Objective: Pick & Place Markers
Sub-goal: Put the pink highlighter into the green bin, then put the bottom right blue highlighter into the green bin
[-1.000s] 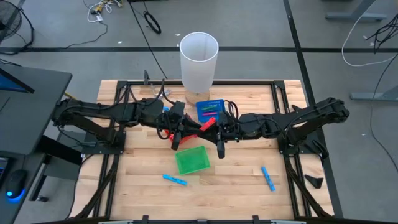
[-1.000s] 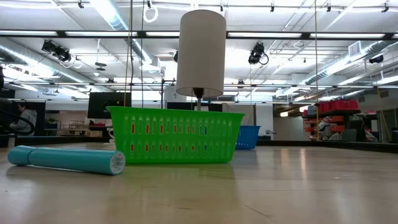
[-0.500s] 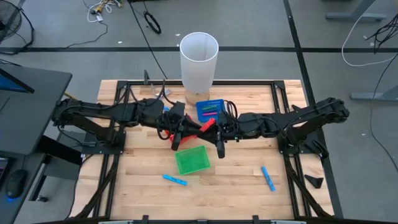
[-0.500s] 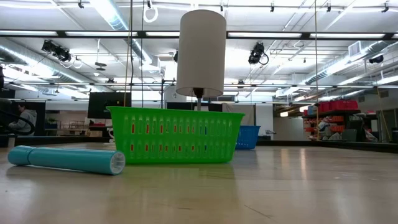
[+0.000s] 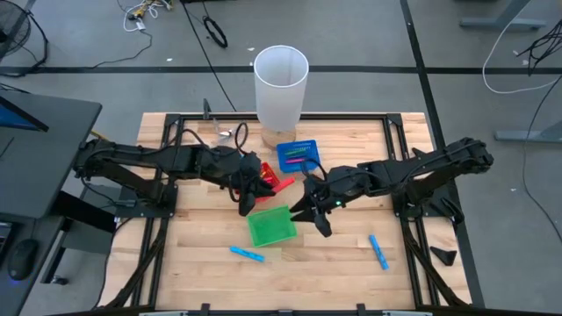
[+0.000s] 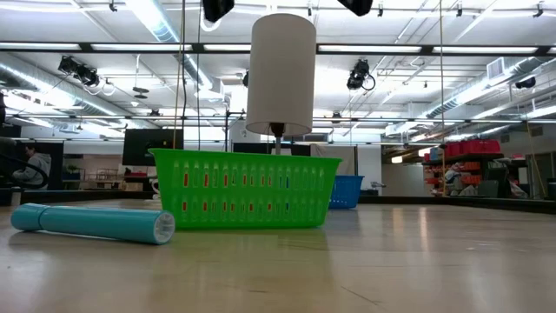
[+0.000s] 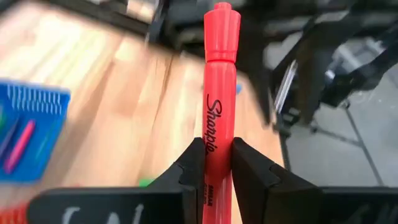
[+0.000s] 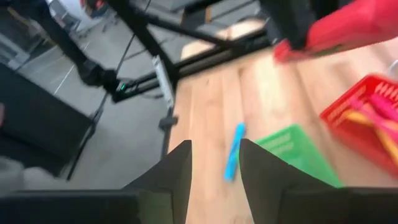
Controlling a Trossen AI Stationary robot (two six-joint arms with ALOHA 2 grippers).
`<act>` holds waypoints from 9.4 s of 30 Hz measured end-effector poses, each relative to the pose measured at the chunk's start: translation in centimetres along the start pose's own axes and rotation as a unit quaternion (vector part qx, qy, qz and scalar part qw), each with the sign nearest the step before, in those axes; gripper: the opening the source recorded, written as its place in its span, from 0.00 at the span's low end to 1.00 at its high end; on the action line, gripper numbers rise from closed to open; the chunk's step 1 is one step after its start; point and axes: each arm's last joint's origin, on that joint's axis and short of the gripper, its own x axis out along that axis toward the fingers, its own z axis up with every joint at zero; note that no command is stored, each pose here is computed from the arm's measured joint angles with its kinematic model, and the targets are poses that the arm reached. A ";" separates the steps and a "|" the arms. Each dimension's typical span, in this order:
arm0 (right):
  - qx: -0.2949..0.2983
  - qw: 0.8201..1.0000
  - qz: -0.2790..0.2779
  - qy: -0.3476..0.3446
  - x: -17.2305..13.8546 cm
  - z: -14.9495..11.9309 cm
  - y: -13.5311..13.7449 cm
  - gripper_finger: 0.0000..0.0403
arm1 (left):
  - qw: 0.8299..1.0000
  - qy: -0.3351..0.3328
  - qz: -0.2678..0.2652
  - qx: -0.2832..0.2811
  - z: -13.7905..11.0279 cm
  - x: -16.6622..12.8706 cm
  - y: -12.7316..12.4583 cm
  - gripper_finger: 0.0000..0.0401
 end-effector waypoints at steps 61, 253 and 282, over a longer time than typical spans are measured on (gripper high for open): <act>-0.036 0.995 0.084 -0.047 -7.6 1.7 2.1 0.32 | 0.948 0.307 0.079 -0.023 -11.6 12.7 0.0 0.33; -0.096 0.988 -0.082 -0.088 1.1 2.0 0.9 0.11 | 0.969 -0.243 -0.043 0.028 -4.6 -1.2 -2.2 0.42; -0.102 0.988 -0.075 -0.093 2.2 4.2 1.1 0.10 | 0.965 -0.250 -0.077 0.021 -4.0 -0.3 -2.8 0.18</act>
